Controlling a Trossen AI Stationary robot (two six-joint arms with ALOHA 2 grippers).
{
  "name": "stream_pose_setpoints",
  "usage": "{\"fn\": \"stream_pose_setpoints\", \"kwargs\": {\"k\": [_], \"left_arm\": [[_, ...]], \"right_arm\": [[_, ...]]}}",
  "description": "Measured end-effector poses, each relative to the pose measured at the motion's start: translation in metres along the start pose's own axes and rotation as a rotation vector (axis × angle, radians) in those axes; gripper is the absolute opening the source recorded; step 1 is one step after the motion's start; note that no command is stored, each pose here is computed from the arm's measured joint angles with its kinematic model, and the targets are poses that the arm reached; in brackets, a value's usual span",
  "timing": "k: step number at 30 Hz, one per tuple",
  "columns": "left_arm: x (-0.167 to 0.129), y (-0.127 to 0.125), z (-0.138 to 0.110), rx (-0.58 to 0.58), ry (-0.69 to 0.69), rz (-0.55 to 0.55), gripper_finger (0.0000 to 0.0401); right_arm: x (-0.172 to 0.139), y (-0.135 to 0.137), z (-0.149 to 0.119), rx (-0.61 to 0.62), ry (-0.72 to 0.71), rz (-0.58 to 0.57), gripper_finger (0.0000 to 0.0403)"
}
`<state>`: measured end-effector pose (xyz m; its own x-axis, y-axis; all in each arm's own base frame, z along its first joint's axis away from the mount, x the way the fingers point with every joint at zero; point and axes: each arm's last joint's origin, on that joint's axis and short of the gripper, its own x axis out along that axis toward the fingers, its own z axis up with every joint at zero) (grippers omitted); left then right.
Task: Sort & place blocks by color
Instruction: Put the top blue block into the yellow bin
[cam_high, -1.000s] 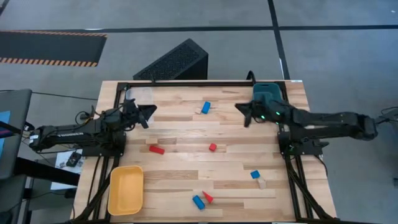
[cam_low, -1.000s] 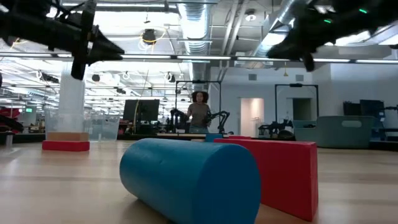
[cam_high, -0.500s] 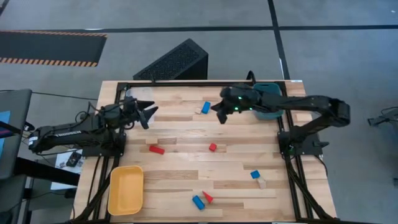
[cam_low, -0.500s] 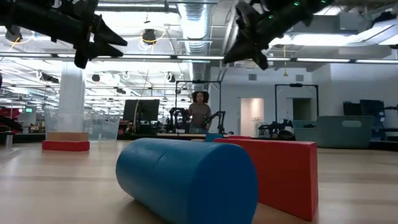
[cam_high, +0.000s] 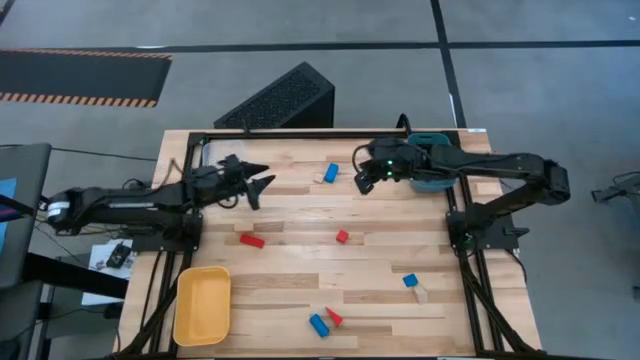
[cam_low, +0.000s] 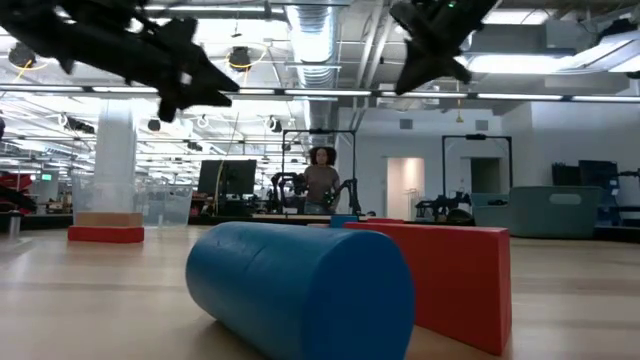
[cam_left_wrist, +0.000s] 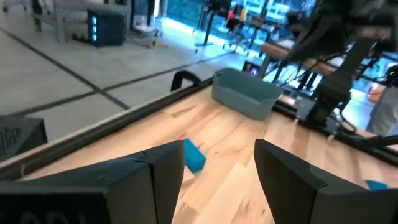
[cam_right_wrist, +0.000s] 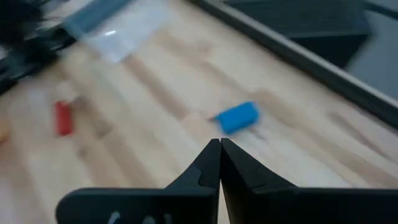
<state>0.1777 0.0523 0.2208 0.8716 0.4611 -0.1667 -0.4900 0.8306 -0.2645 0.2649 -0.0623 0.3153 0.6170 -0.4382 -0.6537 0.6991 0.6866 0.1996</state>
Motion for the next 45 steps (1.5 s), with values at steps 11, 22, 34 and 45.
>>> {"fn": "stream_pose_setpoints", "kwargs": {"k": [11, 22, 34, 45], "left_arm": [[0.110, -0.024, 0.007, -0.032, 0.225, 0.124, 0.0181], [0.211, -0.019, 0.012, -0.051, 0.578, 0.260, 0.0181], [0.272, -0.018, 0.005, -0.088, 0.712, 0.216, 0.0218], [0.288, -0.013, -0.011, -0.047, 0.802, 0.320, 0.0252]], "right_arm": [[-0.030, -0.024, -0.013, 0.044, 0.102, -0.145, 0.0071], [-0.066, -0.067, -0.036, 0.129, 0.045, -0.199, 0.0171], [-0.065, -0.085, -0.077, 0.283, 0.069, -0.147, 0.0243], [-0.066, -0.085, -0.078, 0.275, 0.074, -0.150, 0.0244]]}}
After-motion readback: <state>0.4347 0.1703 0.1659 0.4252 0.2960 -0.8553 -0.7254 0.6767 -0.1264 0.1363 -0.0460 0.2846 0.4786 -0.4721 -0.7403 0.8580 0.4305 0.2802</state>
